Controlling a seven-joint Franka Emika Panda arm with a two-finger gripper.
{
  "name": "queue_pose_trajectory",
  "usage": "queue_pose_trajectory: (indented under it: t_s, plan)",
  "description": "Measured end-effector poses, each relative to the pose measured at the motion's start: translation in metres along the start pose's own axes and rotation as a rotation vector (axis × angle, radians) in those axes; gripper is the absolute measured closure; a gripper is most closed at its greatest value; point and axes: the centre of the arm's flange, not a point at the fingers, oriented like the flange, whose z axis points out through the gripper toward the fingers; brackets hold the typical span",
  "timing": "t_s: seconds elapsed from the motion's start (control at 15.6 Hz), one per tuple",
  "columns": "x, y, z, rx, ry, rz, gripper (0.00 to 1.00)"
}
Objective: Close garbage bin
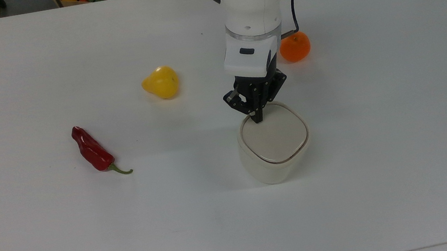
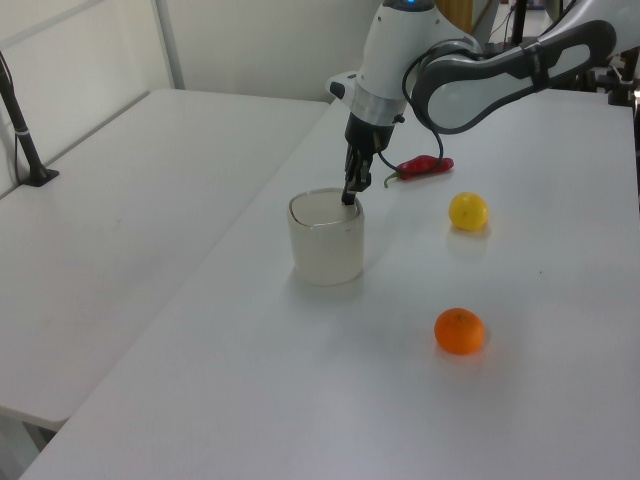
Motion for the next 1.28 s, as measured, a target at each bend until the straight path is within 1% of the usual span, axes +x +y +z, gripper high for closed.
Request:
queue_pose_trajectory:
  t_s: [0.51, 0.7, 0.83, 1.09, 1.22, 1.28]
  plan:
    - [0.003, -0.005, -0.004, 0.003, 0.009, -0.008, 0.99]
    - [0.005, -0.007, -0.021, 0.008, 0.008, -0.011, 0.99]
    - [0.003, -0.003, -0.044, 0.009, -0.008, -0.005, 0.99]
    - [-0.012, 0.013, -0.088, 0.015, -0.077, 0.028, 0.99]
    - [-0.027, 0.031, -0.108, 0.015, -0.122, 0.092, 0.99]
    - [-0.035, 0.043, -0.119, 0.013, -0.146, 0.142, 0.99]
